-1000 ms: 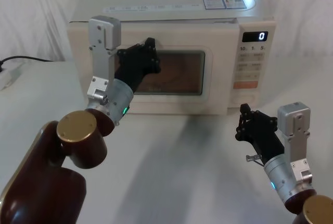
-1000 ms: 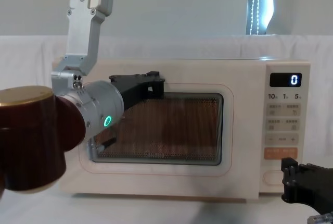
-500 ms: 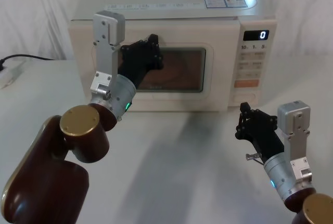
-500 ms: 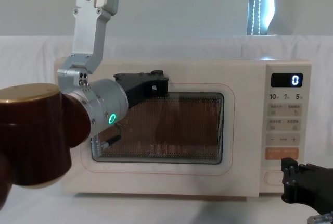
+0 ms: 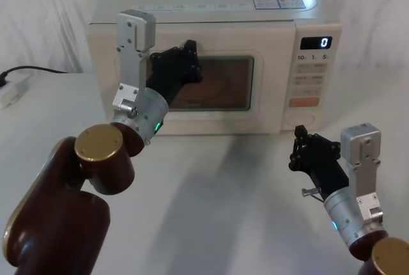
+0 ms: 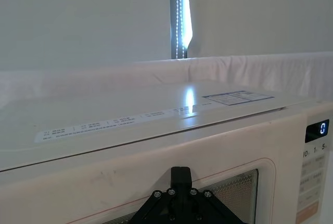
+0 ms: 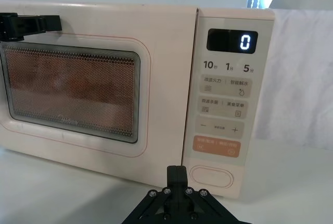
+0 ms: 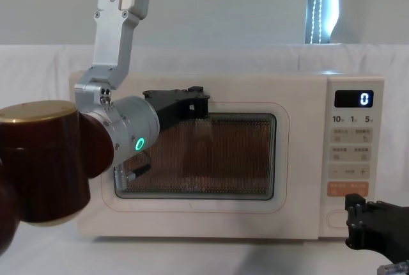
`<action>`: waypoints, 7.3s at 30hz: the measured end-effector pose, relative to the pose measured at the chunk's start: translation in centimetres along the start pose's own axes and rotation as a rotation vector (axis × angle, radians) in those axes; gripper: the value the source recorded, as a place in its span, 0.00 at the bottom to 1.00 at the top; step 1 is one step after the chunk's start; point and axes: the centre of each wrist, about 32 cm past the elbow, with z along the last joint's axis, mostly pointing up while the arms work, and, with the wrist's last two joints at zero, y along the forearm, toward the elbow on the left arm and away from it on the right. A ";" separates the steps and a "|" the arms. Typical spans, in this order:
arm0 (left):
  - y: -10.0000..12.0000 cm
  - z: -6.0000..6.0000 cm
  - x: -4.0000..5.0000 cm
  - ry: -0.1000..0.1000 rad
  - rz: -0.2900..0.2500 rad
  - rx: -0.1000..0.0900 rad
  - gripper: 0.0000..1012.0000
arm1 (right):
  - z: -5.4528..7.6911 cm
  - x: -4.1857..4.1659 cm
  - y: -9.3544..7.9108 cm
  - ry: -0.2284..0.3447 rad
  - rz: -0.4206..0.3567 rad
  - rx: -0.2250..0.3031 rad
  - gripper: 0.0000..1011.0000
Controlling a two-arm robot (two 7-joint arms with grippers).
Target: Press the button to open the microwave door with one hand; close the microwave door with the other hand.
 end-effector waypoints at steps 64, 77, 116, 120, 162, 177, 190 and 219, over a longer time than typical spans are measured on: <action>17.9 -2.3 -0.06 0.092 0.161 0.018 0.00 | 0.0 0.00 0.0 0.000 0.000 0.000 0.00; 19.9 -4.4 -0.16 0.095 0.205 0.026 0.00 | 0.0 0.00 0.0 0.000 0.000 0.000 0.00; 17.9 -5.3 -0.24 0.084 0.179 0.042 0.00 | 0.0 0.00 0.0 0.000 0.000 0.000 0.00; 17.8 -5.3 -0.23 0.084 0.179 0.041 0.00 | 0.0 0.00 0.0 0.000 0.000 0.000 0.00; 17.8 -5.3 -0.22 0.085 0.179 0.040 0.00 | 0.0 0.00 0.0 0.000 0.000 0.000 0.00; 17.8 -5.3 -0.22 0.085 0.179 0.040 0.00 | 0.0 0.00 0.0 0.000 0.000 0.000 0.00; 17.8 -5.3 -0.22 0.085 0.179 0.040 0.00 | 0.0 0.00 0.0 0.000 0.000 0.000 0.34; 17.8 -5.3 -0.22 0.085 0.179 0.040 0.00 | 0.0 0.00 0.0 0.000 0.000 0.000 0.99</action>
